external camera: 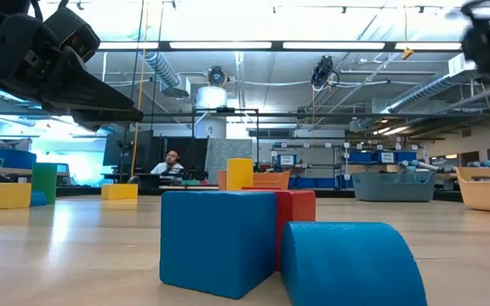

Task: Sort blocks by size
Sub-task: Put the brown cylinder block into the orange bin

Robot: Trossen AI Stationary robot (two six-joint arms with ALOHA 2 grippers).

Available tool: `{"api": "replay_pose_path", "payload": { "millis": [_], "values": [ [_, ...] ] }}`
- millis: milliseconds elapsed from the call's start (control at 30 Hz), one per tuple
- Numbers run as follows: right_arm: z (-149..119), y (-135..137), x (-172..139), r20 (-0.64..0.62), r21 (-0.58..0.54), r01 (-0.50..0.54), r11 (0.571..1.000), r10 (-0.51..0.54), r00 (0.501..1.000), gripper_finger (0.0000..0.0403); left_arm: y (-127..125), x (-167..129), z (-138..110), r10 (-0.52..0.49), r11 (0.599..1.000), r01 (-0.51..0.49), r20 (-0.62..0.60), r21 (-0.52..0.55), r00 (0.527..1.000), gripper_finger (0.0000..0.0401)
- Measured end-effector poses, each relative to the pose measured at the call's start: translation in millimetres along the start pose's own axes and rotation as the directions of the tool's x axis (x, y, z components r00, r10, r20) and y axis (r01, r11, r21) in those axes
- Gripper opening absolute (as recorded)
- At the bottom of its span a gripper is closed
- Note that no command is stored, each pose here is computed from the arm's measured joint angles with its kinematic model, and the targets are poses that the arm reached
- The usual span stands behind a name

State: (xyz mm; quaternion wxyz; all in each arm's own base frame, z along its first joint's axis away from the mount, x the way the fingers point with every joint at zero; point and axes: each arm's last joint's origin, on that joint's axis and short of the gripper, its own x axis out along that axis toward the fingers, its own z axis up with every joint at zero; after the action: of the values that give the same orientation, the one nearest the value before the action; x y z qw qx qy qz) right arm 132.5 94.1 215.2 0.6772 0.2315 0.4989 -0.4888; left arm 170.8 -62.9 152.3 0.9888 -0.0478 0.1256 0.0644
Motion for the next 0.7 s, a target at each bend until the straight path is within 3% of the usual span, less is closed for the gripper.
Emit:
{"api": "replay_pose_path", "payload": {
  "millis": [100,200,300,467,700],
  "values": [
    [4.1,11.3,-14.6,0.124,0.051,-0.152,0.987,0.144,0.982,0.0143,0.3,0.0,0.1,0.012,1.0,-0.012,0.003,0.0,1.0,0.0213],
    [3.3,30.4,-22.5,0.286,0.025,-0.349,0.937,0.327,0.9,0.0122,0.6,0.0,0.1,0.022,1.0,-0.022,0.005,0.001,1.0,0.0213],
    [1.3,51.8,-25.2,0.363,-0.049,-0.451,0.891,0.437,0.823,0.0097,1.3,0.0,0.2,0.043,0.999,-0.043,0.01,0.001,0.999,0.0213],
    [-2.1,79.4,-20.0,0.371,-0.178,-0.465,0.867,0.497,0.784,0.0058,2.4,-0.1,0.7,0.084,0.996,-0.084,0.021,-0.002,0.996,0.0213],
    [-9.7,94.2,-6.5,0.362,-0.251,-0.404,0.88,0.472,0.804,0.0025,-7.9,4.2,19.4,0.164,0.985,-0.164,0.01,0.056,0.986,0.0213]
  ]
}}
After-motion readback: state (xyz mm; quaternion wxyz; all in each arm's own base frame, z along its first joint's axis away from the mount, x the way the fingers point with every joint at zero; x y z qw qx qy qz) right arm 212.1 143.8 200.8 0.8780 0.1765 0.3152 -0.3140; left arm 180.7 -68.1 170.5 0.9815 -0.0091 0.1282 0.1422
